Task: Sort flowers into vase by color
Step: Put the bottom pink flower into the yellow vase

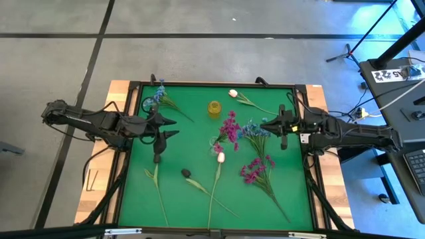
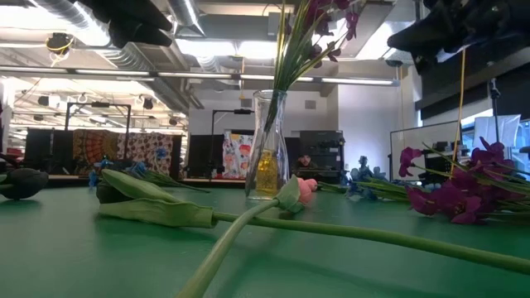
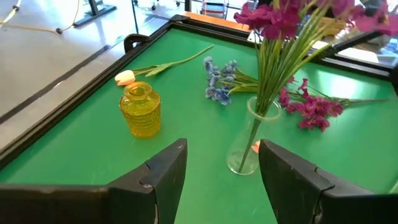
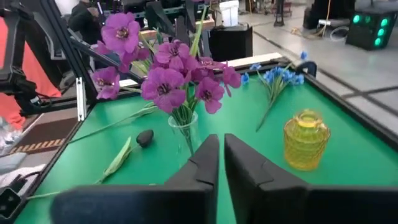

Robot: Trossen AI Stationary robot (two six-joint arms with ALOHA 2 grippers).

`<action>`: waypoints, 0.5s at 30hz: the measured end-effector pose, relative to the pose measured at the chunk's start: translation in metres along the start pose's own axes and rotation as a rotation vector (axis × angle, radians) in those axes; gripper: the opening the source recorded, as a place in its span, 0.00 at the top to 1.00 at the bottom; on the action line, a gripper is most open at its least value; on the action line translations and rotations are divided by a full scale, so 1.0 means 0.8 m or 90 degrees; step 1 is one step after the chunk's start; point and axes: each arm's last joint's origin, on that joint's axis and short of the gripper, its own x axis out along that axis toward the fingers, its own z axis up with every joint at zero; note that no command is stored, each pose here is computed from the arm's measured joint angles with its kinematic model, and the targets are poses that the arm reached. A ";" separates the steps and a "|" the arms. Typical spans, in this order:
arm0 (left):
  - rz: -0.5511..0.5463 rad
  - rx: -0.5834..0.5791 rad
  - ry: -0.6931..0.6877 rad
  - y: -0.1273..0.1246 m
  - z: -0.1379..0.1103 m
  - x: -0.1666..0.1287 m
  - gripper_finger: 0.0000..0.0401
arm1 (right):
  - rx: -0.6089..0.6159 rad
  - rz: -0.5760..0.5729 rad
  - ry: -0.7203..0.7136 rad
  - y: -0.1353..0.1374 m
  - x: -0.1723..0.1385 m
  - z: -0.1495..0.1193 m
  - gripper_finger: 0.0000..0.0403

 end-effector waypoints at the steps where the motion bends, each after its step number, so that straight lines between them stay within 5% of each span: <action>1: 0.002 -0.002 -0.001 0.000 0.000 0.000 0.52 | 0.002 -0.002 0.012 0.000 0.000 -0.001 0.89; 9: 0.014 -0.073 -0.006 0.000 0.000 0.001 0.52 | 0.116 -0.025 0.124 -0.003 0.000 -0.022 0.66; 15: 0.013 -0.123 0.013 -0.007 -0.004 0.011 0.52 | 0.147 -0.074 0.208 -0.006 -0.005 -0.039 0.61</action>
